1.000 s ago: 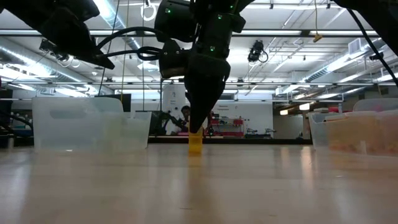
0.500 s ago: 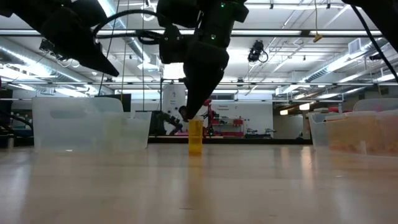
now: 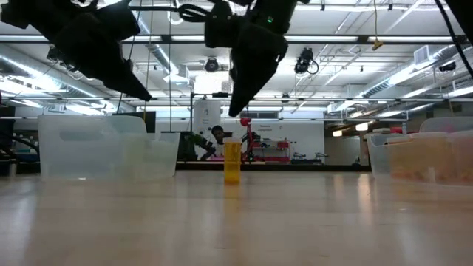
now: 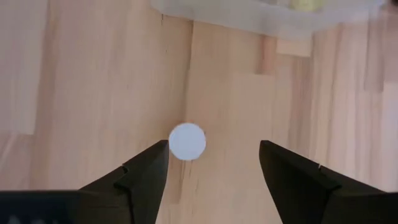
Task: Pick and place medicine bottles into bin by pill shape (circle, oval)
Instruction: Put the orange pill bottle into the left transparent bin
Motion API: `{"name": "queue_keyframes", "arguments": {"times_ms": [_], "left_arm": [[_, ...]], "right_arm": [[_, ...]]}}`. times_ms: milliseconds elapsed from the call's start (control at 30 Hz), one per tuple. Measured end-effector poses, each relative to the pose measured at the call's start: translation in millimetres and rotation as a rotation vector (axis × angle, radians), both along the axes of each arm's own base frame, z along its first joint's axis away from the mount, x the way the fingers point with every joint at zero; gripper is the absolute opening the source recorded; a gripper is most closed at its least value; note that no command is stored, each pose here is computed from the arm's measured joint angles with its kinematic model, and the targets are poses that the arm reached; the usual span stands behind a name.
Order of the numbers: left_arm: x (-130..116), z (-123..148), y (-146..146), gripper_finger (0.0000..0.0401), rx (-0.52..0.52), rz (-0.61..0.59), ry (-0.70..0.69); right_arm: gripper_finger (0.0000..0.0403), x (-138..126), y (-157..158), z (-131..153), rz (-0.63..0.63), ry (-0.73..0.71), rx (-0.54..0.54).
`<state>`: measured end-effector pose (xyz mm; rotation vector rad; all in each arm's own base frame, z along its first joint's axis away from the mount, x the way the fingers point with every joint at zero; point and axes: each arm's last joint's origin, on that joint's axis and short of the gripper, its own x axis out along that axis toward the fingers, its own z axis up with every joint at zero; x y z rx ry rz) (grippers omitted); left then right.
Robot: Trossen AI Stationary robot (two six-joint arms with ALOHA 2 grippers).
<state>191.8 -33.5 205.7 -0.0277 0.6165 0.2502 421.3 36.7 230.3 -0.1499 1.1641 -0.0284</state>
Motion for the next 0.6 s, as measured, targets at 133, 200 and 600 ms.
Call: {"name": "queue_keyframes", "arguments": {"times_ms": [133,200,600], "left_arm": [[7,-3,0,0.0172,-0.015,-0.004,-0.014],[10,-5,2,0.0172,-0.026,-0.004,-0.012],[29,-9,14,0.0172,-0.096,-0.01,-0.021]], "right_arm": [[0.0258,-21,-2,-1,-0.036,-0.073,0.015],[0.0258,-33,-4,2,-0.068,-0.117,0.005],[0.0258,-112,-14,25,-0.169,-0.315,-0.016]]}}
